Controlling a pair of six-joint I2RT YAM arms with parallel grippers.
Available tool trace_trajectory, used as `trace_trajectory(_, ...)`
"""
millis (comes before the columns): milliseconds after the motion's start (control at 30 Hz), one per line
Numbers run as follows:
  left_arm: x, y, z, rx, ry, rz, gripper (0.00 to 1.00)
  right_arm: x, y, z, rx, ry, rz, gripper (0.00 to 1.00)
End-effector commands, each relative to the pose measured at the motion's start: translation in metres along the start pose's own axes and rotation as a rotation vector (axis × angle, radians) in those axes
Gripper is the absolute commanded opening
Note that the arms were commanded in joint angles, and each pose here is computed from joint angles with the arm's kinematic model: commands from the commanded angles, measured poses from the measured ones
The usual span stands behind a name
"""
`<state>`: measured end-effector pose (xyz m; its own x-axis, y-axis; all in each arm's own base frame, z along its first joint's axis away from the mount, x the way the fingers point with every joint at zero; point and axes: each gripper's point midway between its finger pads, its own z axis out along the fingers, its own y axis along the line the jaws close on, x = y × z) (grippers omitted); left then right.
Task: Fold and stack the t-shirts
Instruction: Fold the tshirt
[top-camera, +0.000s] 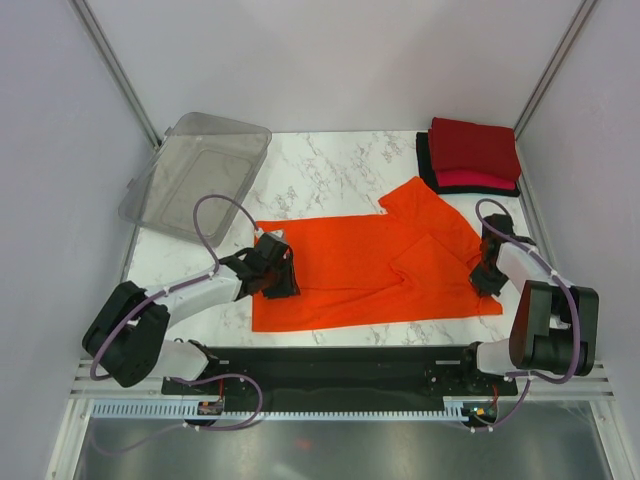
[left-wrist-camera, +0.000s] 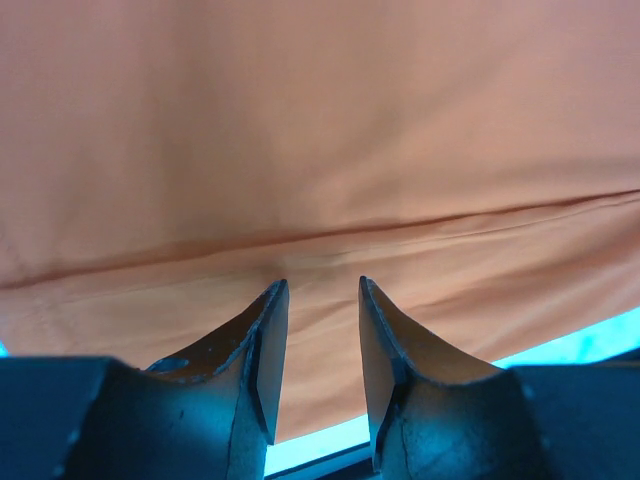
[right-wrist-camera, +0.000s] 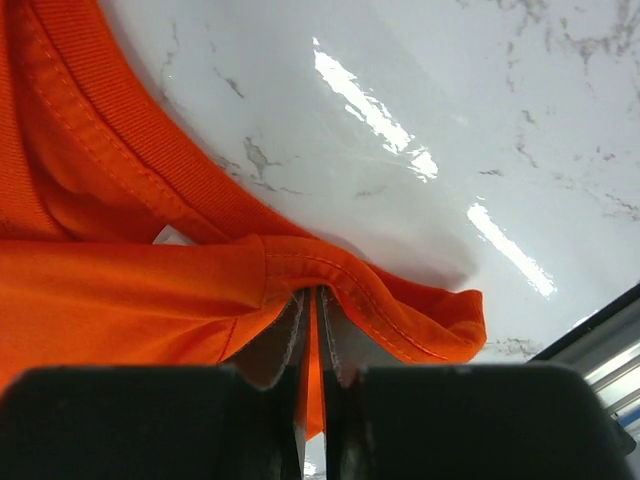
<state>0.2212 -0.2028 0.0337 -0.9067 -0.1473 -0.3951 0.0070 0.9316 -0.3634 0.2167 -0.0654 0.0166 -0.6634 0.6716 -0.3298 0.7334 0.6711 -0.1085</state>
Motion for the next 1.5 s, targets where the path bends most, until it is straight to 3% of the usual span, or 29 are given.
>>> trace_trajectory(0,0.009,0.019,0.002,-0.057,-0.013,-0.022,0.41,-0.01,-0.013,-0.002,0.049,-0.079,0.06,0.13)
trace_trajectory(300,0.022,0.025,0.0,-0.067,0.011,-0.063,0.41,-0.014,-0.035,-0.004,0.111,-0.136,0.188,0.13)
trace_trajectory(433,0.02,0.017,-0.015,-0.034,0.011,-0.067,0.41,-0.029,-0.034,-0.021,0.057,-0.188,0.224,0.15)
trace_trajectory(600,-0.048,-0.037,-0.083,0.112,-0.172,0.01,0.43,-0.065,-0.007,-0.064,-0.105,-0.242,0.203,0.18)
trace_trajectory(667,-0.08,-0.048,-0.107,0.126,-0.251,0.037,0.49,-0.082,0.016,-0.089,-0.235,-0.26,0.184,0.23)
trace_trajectory(800,-0.123,-0.039,-0.113,0.054,-0.303,0.068,0.5,-0.119,0.065,-0.136,-0.498,-0.352,0.066,0.32)
trace_trajectory(867,-0.149,-0.032,-0.116,0.018,-0.332,0.078,0.5,-0.133,0.09,-0.157,-0.609,-0.384,0.017,0.42)
trace_trajectory(1000,-0.185,-0.021,-0.104,-0.066,-0.308,0.116,0.5,-0.149,0.144,-0.181,-0.767,-0.391,-0.111,0.44)
trace_trajectory(1100,-0.203,-0.016,-0.09,-0.112,-0.272,0.223,0.52,-0.148,0.191,-0.195,-0.868,-0.422,-0.309,0.45)
trace_trajectory(1233,-0.232,-0.011,-0.076,-0.181,-0.278,0.359,0.53,-0.146,0.238,-0.178,-0.9,-0.393,-0.483,0.46)
trace_trajectory(1333,-0.245,-0.004,-0.062,-0.214,-0.258,0.421,0.52,-0.167,0.257,-0.183,-0.909,-0.46,-0.556,0.48)
trace_trajectory(1467,-0.252,0.013,-0.046,-0.272,-0.23,0.442,0.52,-0.173,0.277,-0.166,-0.916,-0.457,-0.649,0.49)
